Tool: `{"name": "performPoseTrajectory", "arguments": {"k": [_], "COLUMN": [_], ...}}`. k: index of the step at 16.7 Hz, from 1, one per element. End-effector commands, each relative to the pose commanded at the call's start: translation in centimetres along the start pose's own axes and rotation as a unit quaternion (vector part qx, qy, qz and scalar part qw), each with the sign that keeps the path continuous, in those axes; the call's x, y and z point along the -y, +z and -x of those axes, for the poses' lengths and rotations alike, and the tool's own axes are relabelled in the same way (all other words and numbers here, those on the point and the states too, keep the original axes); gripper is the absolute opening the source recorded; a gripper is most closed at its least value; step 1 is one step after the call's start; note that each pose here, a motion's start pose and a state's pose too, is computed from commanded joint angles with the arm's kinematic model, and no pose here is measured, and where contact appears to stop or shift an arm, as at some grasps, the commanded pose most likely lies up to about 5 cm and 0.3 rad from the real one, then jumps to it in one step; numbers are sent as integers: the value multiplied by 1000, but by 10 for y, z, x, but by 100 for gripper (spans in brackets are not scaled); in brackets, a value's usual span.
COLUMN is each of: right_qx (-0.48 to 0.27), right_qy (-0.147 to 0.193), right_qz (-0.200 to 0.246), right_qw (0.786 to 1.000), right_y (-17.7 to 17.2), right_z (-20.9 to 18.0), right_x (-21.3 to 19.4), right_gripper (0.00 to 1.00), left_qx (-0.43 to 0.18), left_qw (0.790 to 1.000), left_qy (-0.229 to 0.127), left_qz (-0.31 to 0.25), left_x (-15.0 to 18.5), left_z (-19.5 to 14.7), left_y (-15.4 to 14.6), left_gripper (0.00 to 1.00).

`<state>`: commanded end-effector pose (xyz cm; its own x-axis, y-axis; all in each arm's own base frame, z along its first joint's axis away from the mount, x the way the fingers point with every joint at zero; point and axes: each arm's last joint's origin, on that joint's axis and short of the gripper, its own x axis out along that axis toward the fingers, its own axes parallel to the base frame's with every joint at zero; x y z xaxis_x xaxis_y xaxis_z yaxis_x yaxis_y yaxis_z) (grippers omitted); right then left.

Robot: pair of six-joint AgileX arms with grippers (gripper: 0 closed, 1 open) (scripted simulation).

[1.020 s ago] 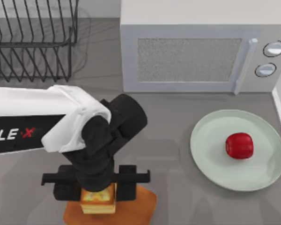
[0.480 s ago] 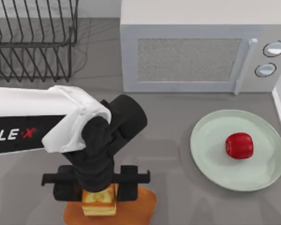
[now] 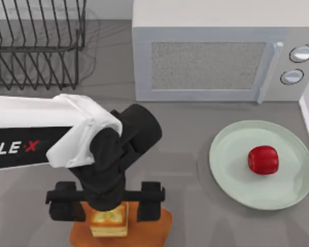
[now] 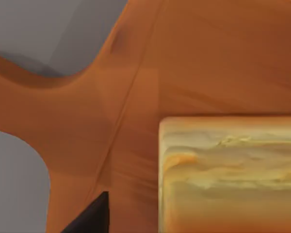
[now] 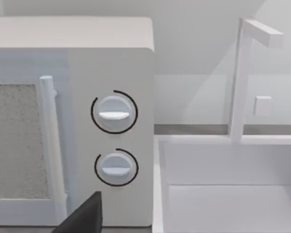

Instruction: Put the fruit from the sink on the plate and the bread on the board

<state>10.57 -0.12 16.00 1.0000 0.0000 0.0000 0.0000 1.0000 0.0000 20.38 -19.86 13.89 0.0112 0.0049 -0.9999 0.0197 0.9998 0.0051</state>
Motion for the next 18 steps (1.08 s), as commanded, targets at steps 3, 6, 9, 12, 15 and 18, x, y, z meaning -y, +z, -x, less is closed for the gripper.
{"name": "performPoseTrajectory", "arguments": {"k": [3,6,9,12,15,18], "right_qx": [0,0,0,0,0,0], "right_qy": [0,0,0,0,0,0], "right_qz": [0,0,0,0,0,0], "right_qw": [1000,1000,1000,1000,1000,1000], "right_y": [0,0,0,0,0,0], "right_z": [0,0,0,0,0,0], "right_x": [0,0,0,0,0,0], "right_gripper": [100,100,100,100,100,100], "left_qx": [0,13,54,129,236,365], "left_qw": [1000,1000,998,988,963,919], "left_qy": [0,-11,-43,-87,-128,-145], "left_qz": [0,0,0,3,6,7], "left_x": [0,-5,-25,-58,-98,-135], "left_z": [0,5,17,36,52,58], "left_y": [0,1,1,-6,-25,-52], "left_gripper": [100,100,100,100,100,100]}}
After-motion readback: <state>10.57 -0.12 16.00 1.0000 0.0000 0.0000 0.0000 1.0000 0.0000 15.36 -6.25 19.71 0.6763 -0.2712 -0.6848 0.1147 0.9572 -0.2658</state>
